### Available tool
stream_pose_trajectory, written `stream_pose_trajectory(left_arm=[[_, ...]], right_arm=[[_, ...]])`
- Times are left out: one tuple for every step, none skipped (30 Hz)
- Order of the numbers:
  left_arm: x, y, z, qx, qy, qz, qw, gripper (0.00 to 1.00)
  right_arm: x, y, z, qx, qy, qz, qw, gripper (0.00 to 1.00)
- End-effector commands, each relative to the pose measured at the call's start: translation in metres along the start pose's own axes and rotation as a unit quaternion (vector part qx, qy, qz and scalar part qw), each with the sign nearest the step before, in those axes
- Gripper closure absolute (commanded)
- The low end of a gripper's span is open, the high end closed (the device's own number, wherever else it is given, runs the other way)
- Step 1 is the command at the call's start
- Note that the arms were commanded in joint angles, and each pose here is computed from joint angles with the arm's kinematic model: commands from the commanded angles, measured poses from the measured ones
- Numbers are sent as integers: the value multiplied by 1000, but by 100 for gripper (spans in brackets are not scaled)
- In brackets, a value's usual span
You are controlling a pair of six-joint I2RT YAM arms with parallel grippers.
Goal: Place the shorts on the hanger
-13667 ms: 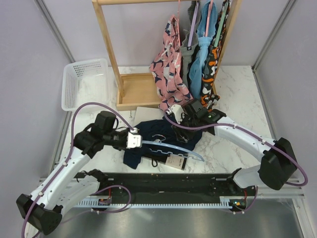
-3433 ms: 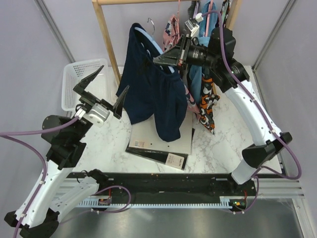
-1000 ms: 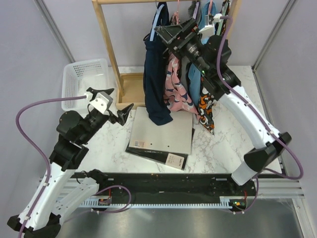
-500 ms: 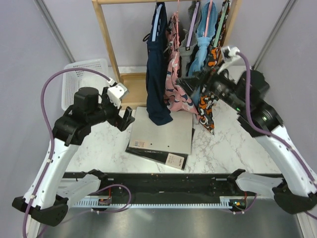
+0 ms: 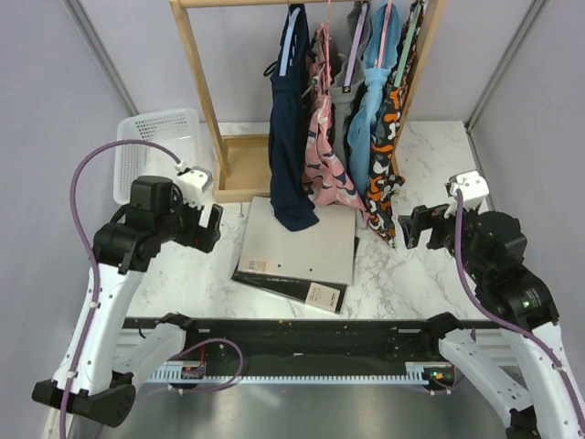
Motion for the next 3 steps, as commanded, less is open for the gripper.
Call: stream_pose_trajectory(left_arm=[[6,13,-9,-14,33,50,998,1],[7,16,-9,-20,35,57,998,1],[8,20,-8,-28,35,62,997,1]], right_arm=[[-9,13,-4,-9,-11,-26,1000,2],[-10,15,-1,-16,-15,-31,999,2],[-9,18,2,-22,-20,-30,999,2]])
Point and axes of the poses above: each gripper's point midway between its finger pads, its own y axis back along the fingers, its own x axis along the line the jaws close on, z = x × y, the point moved 8 cm from there along y, back along the fingers, and after that the axes turned 5 degrees about -y, right-handed, at the moved point
